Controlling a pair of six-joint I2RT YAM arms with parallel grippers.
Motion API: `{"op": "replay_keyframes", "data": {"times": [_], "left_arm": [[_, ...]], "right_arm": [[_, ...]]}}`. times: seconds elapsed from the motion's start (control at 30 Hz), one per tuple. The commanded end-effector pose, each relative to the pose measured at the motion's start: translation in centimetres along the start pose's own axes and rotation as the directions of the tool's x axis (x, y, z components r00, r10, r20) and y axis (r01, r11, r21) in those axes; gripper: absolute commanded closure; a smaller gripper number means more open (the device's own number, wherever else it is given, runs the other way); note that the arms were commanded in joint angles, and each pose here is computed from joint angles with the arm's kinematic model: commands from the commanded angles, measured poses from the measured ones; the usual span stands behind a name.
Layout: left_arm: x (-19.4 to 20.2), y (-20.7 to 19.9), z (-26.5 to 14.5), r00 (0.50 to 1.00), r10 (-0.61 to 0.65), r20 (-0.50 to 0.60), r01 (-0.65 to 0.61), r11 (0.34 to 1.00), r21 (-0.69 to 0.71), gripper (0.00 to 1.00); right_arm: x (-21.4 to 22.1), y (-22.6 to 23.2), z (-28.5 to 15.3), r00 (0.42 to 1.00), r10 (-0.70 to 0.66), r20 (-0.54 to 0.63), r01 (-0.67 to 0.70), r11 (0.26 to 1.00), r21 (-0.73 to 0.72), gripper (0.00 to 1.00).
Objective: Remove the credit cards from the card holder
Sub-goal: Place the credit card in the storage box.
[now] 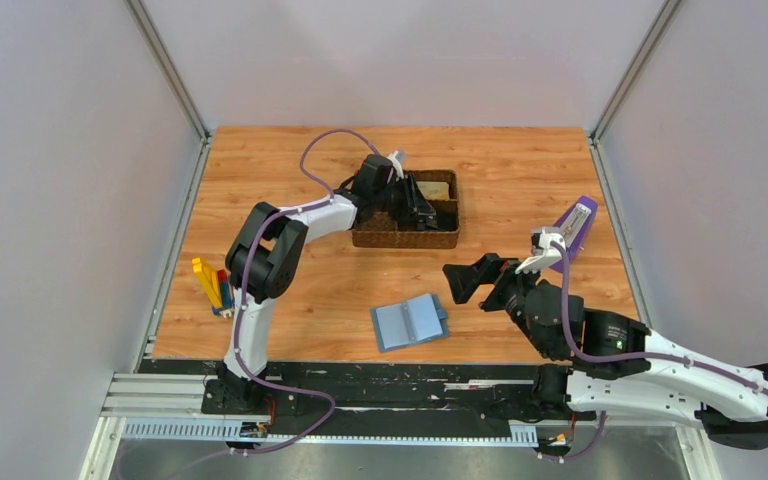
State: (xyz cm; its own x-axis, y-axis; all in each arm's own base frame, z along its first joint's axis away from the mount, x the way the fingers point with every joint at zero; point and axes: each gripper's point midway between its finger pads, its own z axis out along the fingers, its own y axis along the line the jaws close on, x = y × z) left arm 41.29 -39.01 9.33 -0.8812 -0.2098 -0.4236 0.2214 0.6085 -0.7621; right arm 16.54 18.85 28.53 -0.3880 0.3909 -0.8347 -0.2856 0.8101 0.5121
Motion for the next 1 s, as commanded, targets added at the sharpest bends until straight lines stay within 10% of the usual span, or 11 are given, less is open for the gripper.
{"op": "replay_keyframes", "data": {"times": [0.0, 0.5, 0.97], "left_arm": [[-1.7, -2.0, -0.9, 0.998, 0.059, 0.029, -0.06, 0.998, 0.026, 0.57], [-2.2, -6.7, -4.9, 0.995, 0.092, 0.033, -0.095, 0.989, 0.116, 0.57], [-0.6, -4.4, -14.6, 0.985, 0.172, 0.03, -0.167, 0.976, -0.141, 0.56]], "right_arm": [[-0.3, 0.0, 0.2, 1.0, 0.006, 0.015, -0.006, 1.0, 0.017, 0.0], [2.6, 0.3, 1.5, 0.998, -0.021, -0.059, 0.024, 0.999, 0.046, 0.0], [9.7, 1.5, 3.7, 0.956, -0.069, -0.284, 0.088, 0.995, 0.055, 0.03]]}}
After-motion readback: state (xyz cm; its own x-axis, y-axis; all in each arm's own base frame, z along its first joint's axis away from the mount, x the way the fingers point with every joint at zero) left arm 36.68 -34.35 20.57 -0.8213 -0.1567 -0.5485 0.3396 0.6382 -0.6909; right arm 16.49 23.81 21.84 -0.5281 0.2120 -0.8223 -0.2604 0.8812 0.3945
